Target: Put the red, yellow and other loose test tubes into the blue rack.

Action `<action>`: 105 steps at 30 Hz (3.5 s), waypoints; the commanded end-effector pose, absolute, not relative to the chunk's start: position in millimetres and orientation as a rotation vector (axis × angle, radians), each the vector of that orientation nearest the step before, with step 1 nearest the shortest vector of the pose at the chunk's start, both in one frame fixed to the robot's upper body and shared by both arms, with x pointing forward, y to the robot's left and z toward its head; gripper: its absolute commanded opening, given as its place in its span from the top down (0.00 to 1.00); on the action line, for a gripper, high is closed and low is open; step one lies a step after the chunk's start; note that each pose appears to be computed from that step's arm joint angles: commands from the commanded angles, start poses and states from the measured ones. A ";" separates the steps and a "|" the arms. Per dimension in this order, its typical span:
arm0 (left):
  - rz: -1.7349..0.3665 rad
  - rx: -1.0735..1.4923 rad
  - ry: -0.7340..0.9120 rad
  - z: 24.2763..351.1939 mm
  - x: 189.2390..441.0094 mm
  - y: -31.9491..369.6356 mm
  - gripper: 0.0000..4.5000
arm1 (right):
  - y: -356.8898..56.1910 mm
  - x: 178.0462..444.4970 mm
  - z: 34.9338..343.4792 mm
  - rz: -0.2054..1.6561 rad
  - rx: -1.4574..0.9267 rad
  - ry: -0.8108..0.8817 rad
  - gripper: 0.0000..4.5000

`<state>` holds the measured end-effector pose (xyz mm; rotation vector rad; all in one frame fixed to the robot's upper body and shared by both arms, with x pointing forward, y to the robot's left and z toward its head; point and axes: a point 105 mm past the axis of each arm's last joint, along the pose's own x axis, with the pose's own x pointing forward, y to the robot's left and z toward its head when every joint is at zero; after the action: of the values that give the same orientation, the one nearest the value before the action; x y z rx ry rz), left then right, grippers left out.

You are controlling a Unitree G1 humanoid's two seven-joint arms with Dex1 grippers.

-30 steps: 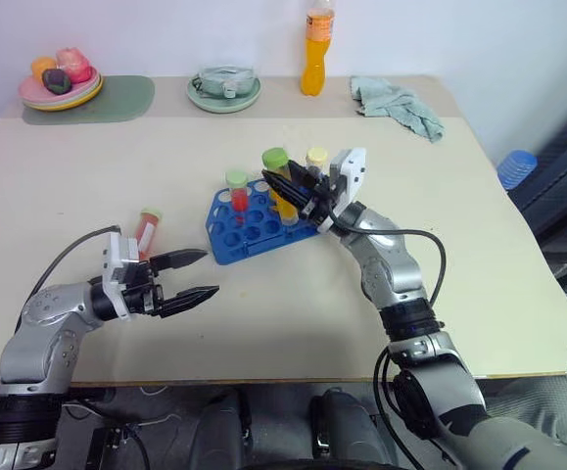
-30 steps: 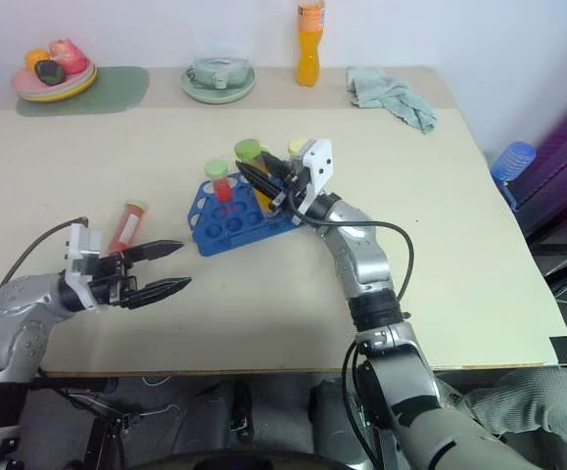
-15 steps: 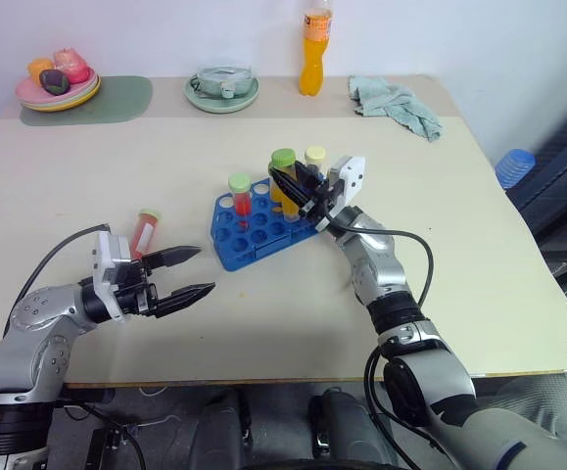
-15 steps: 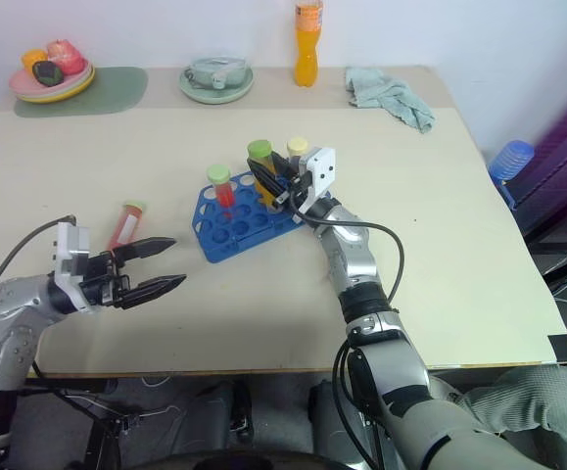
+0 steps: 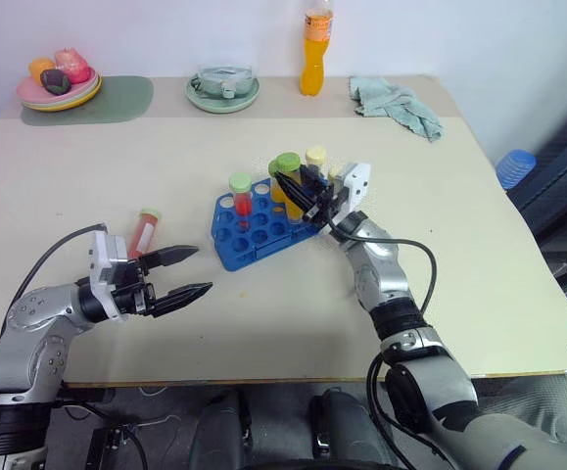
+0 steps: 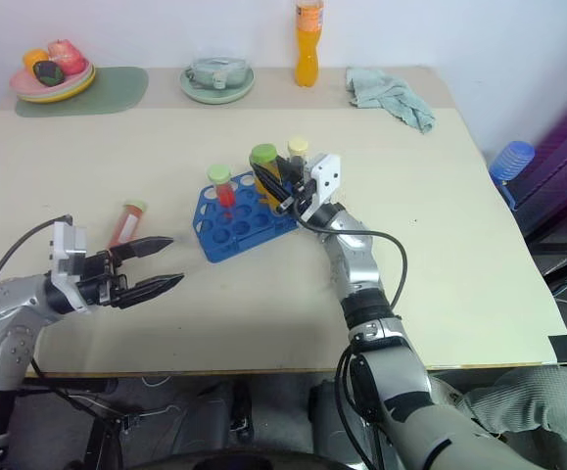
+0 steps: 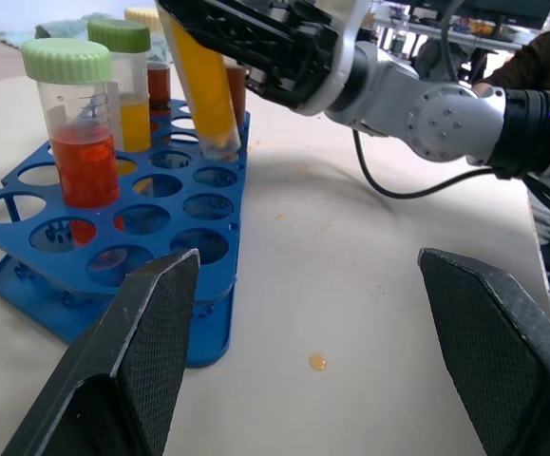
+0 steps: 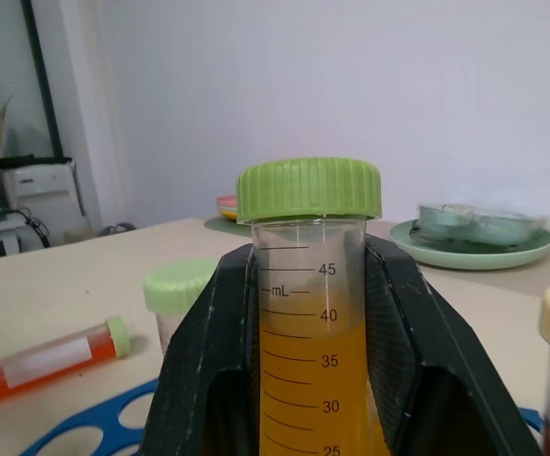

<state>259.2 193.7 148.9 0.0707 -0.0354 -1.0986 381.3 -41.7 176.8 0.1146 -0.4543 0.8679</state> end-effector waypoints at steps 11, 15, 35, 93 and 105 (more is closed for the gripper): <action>-1.096 0.070 -0.072 151.0 260.4 197.5 0.16 | -42.2 380.5 177.6 0.782 0.081 -0.514 0.81; -1.096 0.069 -0.071 149.9 258.4 197.5 0.16 | -44.3 383.9 174.6 0.750 0.076 -0.515 0.81; -1.090 0.077 -0.071 156.1 258.0 195.3 0.16 | -41.8 382.0 154.5 0.722 0.100 -0.492 0.81; -1.024 0.038 -0.165 171.8 270.4 192.7 0.16 | -49.3 370.8 157.7 0.736 0.027 -0.569 0.01; -0.844 -0.195 -0.256 194.3 278.7 216.5 0.16 | -73.5 346.2 142.2 0.879 -0.166 -0.455 0.01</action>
<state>281.6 213.7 180.1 -0.1953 -0.2022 -0.8548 350.7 -73.3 132.3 -0.1561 -0.4273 0.8559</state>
